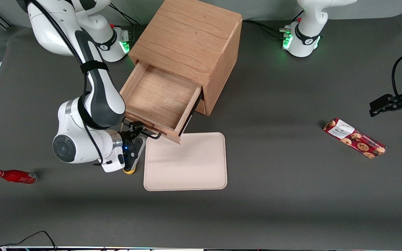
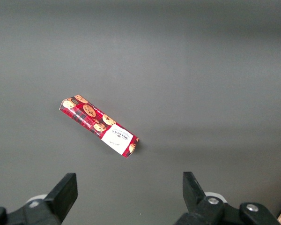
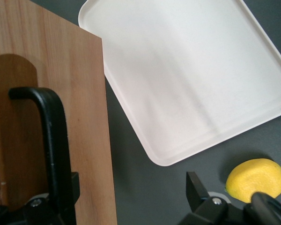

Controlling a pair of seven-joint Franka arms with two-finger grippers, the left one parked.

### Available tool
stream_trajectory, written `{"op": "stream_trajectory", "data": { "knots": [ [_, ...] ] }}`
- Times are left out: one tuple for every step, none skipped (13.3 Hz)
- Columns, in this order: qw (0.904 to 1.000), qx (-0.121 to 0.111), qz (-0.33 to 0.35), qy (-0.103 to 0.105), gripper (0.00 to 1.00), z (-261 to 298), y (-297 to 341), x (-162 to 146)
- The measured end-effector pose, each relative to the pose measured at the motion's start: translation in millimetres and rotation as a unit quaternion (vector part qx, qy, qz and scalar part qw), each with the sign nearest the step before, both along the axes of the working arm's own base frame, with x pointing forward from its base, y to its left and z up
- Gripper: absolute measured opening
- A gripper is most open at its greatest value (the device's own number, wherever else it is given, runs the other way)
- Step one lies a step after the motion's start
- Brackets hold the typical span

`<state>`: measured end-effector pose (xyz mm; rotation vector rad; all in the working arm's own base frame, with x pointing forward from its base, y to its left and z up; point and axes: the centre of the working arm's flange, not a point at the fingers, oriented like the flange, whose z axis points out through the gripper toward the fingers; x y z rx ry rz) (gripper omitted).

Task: Open upper drawer
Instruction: 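Keep pulling the drawer further open with the right gripper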

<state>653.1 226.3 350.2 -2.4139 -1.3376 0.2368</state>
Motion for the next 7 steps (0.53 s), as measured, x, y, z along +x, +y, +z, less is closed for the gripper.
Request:
{"op": "stream_trajectory", "data": {
  "knots": [
    [1.0, 0.001, -0.001, -0.001, 1.0, 0.2, -0.8, 1.8],
    [1.0, 0.003, -0.001, -0.003, 1.0, 0.9, -2.0, 3.9],
    [1.0, 0.006, -0.001, -0.003, 1.0, 0.8, -2.9, 5.8],
    [1.0, 0.008, -0.002, -0.004, 1.0, 0.4, -5.0, 8.1],
    [0.9999, 0.011, -0.003, -0.004, 1.0, -0.1, -7.4, 10.4],
    [0.9999, 0.013, -0.004, -0.004, 1.0, -0.8, -9.5, 12.3],
    [0.9999, 0.014, -0.006, -0.005, 1.0, -0.7, -11.7, 13.9]
  ]
}}
